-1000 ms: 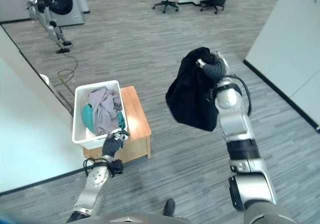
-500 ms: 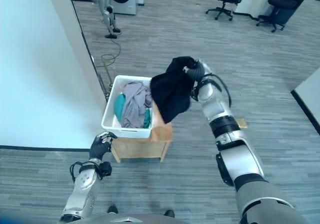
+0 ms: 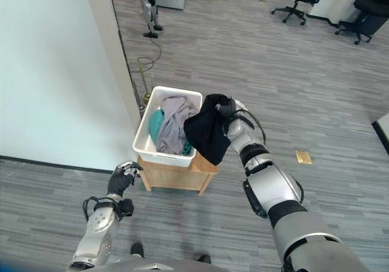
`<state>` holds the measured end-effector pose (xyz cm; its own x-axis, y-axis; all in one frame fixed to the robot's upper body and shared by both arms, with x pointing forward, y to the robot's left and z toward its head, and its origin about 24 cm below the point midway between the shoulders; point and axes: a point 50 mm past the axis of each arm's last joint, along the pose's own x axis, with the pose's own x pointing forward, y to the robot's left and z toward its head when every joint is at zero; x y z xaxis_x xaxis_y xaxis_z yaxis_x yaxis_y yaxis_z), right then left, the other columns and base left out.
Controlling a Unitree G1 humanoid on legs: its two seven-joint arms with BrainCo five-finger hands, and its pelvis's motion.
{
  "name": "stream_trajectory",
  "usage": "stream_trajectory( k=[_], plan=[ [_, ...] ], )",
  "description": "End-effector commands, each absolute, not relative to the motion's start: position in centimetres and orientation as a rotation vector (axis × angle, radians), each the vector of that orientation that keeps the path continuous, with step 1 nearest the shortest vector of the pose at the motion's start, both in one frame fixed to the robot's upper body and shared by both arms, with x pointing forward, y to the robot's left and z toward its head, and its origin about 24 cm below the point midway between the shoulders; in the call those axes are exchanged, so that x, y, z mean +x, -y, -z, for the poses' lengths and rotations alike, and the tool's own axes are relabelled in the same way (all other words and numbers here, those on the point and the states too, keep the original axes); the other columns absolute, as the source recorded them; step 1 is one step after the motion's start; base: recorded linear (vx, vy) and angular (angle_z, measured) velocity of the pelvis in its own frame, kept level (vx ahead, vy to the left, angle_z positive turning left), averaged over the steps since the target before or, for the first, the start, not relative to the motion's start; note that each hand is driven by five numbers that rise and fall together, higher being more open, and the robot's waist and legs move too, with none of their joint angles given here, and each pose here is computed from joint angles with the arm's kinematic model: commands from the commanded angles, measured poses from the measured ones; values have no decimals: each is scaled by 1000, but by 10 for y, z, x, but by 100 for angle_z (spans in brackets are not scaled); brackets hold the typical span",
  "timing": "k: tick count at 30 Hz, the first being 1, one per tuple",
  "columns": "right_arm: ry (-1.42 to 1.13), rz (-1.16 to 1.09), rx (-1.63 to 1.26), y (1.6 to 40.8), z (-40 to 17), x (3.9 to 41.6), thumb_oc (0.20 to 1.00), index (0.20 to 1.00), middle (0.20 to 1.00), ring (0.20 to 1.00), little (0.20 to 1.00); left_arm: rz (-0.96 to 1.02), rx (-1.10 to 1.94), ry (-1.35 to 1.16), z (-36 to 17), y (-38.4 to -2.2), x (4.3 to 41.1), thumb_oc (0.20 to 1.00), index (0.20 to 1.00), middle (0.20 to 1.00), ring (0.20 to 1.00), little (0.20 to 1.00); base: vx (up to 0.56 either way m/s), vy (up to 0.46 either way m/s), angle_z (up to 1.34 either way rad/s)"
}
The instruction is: Pick up bed clothes into laundry basket.
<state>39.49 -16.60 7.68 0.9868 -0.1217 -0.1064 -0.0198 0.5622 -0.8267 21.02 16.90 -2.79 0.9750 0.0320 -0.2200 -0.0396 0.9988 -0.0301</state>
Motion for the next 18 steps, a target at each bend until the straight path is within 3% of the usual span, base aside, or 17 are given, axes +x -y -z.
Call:
stream_trajectory(
  k=[1, 18],
  plan=[
    [103, 174, -976, 167, -156, 419, 200, 200, 200, 200, 200, 92, -77, -45, -4, -139, 229, 200, 200, 200, 200, 200, 47, 33, 21],
    [197, 202, -953, 151, -185, 425, 200, 200, 200, 200, 200, 65, -78, -53, -3, -141, 228, 200, 200, 200, 200, 200, 45, 54, 6]
  ],
)
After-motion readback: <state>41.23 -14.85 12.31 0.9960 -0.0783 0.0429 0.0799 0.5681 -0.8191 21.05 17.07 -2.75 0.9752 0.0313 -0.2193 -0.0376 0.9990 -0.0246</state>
